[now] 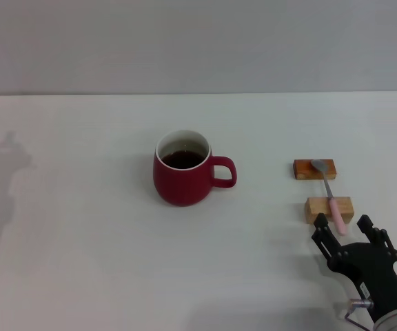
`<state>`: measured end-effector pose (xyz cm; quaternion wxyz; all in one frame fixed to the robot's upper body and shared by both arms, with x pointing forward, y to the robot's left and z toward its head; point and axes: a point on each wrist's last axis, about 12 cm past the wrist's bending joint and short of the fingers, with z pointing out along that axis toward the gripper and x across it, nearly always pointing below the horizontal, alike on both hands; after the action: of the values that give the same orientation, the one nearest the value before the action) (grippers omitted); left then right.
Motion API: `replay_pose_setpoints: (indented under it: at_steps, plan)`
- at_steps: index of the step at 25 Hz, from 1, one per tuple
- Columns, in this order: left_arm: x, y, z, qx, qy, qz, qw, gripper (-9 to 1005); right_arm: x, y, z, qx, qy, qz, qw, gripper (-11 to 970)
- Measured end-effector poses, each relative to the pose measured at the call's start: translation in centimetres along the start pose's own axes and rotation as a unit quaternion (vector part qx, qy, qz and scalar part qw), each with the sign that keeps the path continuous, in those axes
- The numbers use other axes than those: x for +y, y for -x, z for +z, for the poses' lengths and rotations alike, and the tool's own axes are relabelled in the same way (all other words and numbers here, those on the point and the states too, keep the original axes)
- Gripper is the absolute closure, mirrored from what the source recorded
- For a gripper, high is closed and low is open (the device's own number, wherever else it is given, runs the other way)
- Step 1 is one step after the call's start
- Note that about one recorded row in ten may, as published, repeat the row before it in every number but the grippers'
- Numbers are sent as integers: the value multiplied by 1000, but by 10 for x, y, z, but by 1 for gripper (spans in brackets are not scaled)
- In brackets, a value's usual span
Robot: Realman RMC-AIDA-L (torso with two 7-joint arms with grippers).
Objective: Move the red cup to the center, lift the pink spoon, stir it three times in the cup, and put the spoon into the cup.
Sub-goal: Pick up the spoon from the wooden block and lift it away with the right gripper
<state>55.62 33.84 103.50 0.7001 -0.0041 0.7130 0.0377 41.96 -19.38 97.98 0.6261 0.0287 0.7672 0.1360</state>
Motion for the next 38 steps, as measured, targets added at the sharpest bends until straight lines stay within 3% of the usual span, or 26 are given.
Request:
replay_pose_setpoints:
  at_steps: [18,21,32,38]
  plan:
    - [0,3,2,-9,24,-16,1000,881,1,1,0,-1,0,1,1000,144]
    - [0,3,2,-10,24,-17,1000,691,1,1,1,-1,0,2,1000,144]
    - [1,4,3,-12,26,-13,1000,287,0,0,1,1,-3,2,1000,144]
    - [-1,5,4,-13,24,-12,1000,156,0,1,3,1,0,2,1000,143]
